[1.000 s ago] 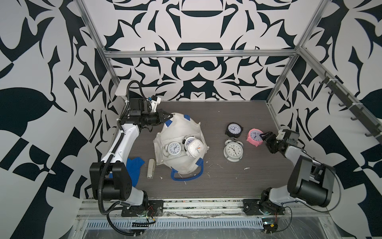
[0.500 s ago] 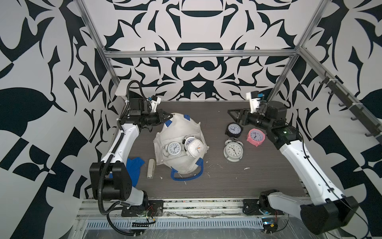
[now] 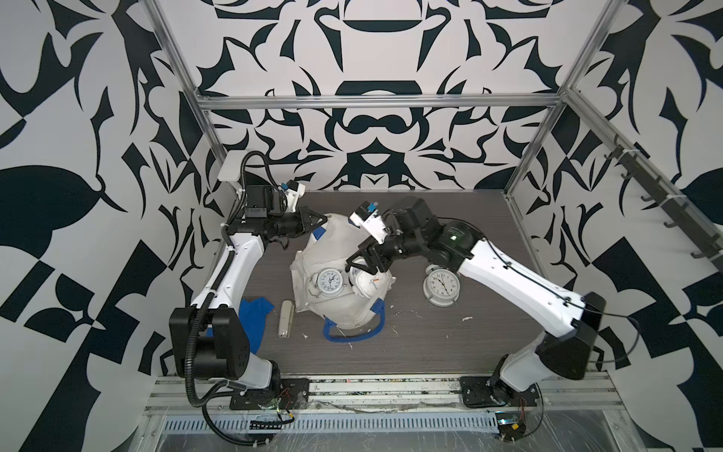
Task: Take the alarm clock out of the canvas bag
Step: Pick up the alarm from the canvas bag, then place the alarm at the center of the board.
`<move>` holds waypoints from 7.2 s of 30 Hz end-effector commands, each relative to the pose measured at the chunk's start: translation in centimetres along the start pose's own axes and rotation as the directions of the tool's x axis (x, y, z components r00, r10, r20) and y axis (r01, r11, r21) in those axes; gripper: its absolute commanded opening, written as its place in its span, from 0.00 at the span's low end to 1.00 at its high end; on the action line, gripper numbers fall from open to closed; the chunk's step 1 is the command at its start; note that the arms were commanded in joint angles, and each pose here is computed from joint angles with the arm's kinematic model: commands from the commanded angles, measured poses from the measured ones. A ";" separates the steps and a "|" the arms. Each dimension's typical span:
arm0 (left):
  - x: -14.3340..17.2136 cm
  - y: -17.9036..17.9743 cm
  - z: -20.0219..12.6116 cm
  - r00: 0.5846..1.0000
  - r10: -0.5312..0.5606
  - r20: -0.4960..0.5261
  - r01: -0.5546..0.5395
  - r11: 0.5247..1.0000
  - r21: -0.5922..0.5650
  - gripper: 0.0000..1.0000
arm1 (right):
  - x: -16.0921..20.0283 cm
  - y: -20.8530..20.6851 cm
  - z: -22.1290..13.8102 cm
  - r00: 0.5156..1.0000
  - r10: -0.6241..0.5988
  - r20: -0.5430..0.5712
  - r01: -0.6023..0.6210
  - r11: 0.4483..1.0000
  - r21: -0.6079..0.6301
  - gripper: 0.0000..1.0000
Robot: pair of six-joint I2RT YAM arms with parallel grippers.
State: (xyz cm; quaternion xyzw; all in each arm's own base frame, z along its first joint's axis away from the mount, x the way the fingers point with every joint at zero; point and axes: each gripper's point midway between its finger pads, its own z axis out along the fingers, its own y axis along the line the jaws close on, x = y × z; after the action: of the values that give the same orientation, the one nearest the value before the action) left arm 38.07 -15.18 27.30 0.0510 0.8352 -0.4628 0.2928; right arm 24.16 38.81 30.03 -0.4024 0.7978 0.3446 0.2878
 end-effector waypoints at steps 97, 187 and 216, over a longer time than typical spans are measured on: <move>0.4 -2.4 1.1 0.993 0.114 -0.029 -0.113 0.993 0.032 0.00 | 8.8 -6.2 9.3 0.889 0.347 -0.298 -0.238 0.908 0.346 0.91; -0.3 -1.8 -0.1 0.993 0.114 0.003 -0.114 0.993 -0.031 0.00 | 2.7 -35.6 -4.8 0.575 0.746 0.337 -0.788 0.615 -0.018 0.31; -0.5 -2.0 0.0 0.994 0.110 -0.006 -0.110 0.994 -0.022 0.00 | 7.2 -39.5 3.3 0.546 0.803 0.239 -0.837 0.535 0.114 0.57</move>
State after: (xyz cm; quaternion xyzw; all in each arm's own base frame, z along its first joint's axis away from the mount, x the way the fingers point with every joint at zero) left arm 37.76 -16.18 26.94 0.0795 0.8482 -0.4297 0.2994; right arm 53.38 20.74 7.66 0.0984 0.9054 0.3776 0.1671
